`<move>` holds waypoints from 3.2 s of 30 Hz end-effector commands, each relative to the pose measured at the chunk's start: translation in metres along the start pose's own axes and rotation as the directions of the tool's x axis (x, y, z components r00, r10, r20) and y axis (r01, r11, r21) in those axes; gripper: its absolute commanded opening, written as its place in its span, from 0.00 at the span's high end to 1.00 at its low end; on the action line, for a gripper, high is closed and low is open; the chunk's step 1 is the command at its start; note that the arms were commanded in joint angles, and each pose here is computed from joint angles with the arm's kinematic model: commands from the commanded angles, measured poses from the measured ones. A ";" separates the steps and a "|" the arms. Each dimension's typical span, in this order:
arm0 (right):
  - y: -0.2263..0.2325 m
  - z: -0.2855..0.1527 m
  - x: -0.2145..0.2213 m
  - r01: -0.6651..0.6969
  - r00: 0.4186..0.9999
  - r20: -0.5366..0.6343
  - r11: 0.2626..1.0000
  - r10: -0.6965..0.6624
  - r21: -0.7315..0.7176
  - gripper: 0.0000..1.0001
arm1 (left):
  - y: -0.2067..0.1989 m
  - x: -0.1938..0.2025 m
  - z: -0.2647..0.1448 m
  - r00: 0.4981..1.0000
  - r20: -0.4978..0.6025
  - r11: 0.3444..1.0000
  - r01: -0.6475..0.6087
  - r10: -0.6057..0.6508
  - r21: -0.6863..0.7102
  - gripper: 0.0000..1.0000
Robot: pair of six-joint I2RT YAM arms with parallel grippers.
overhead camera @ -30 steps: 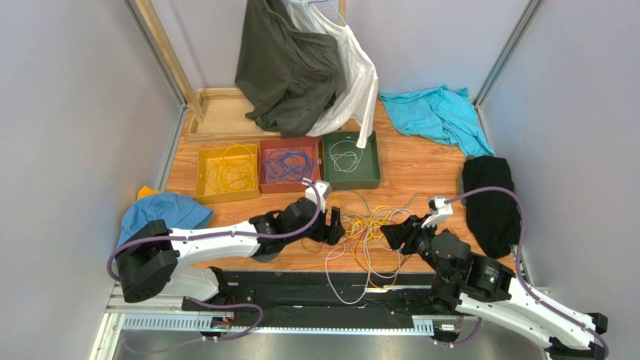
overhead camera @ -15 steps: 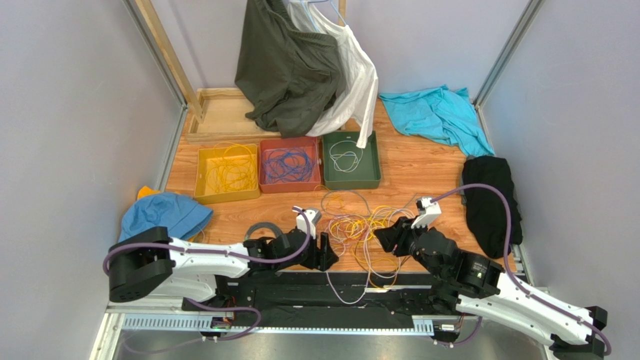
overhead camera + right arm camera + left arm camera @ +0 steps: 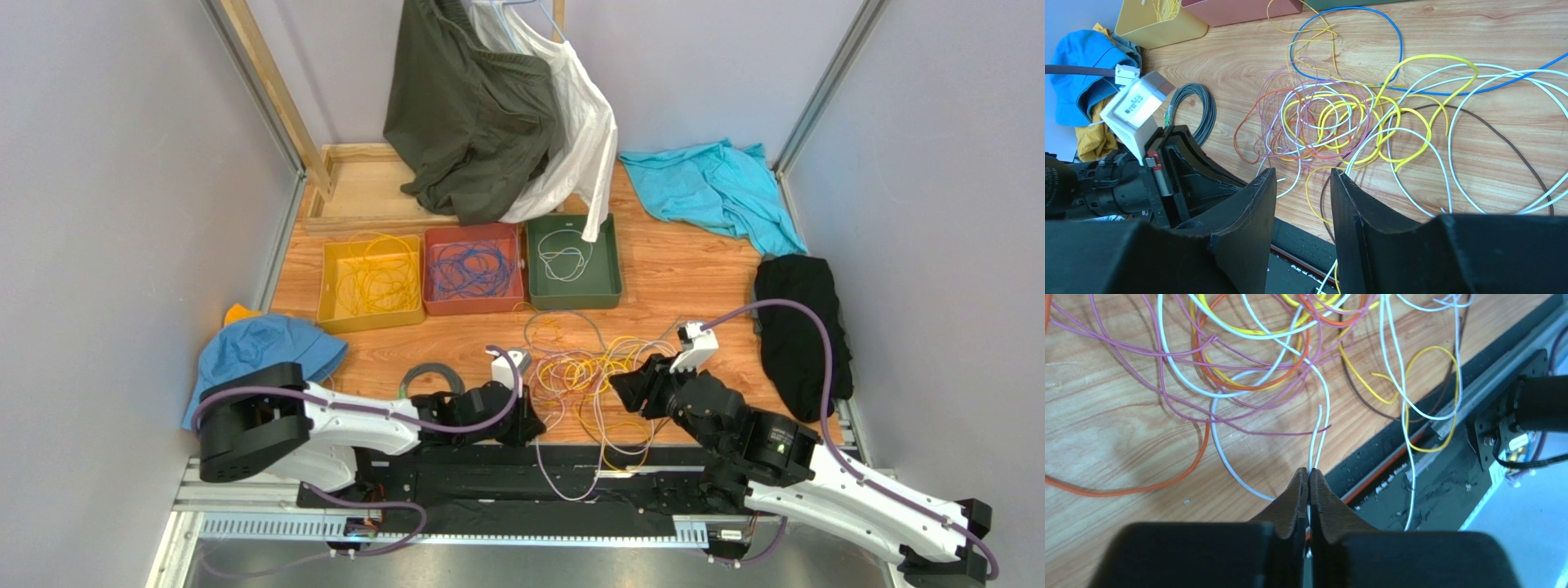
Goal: Untangle the cables
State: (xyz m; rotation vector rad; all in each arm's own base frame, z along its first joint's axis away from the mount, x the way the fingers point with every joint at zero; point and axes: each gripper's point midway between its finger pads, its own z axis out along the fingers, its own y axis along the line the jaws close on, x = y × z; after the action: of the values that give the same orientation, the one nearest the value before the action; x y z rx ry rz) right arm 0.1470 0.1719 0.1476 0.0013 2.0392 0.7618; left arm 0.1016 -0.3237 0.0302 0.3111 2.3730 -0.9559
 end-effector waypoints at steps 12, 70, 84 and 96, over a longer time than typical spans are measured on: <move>0.029 -0.006 -0.029 0.001 0.996 0.086 0.994 0.009 -0.112 0.59 | -0.060 -0.178 -0.189 0.846 0.474 0.969 -0.233 0.243 -0.080 1.00; 0.175 -0.032 -0.218 0.321 0.904 0.338 0.938 -0.262 -0.132 1.00 | -0.127 -0.358 -0.382 0.470 0.771 0.903 -0.231 0.430 -0.362 1.00; 0.231 -0.081 -0.311 0.393 0.855 0.417 0.910 -0.308 -0.133 1.00 | -0.093 -0.272 -0.257 0.652 0.686 0.946 -0.236 0.323 -0.221 1.00; 0.216 -0.047 -0.301 0.414 0.851 0.358 0.910 -0.384 -0.006 1.00 | -0.083 -0.235 -0.190 0.726 0.617 0.953 -0.235 0.303 -0.191 0.04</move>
State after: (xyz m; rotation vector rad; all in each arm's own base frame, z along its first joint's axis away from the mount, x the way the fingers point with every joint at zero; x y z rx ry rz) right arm 0.2164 0.2507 0.5024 -0.3378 1.6085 0.5869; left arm 0.1831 -0.2477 0.3051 0.3255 1.7101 -0.5484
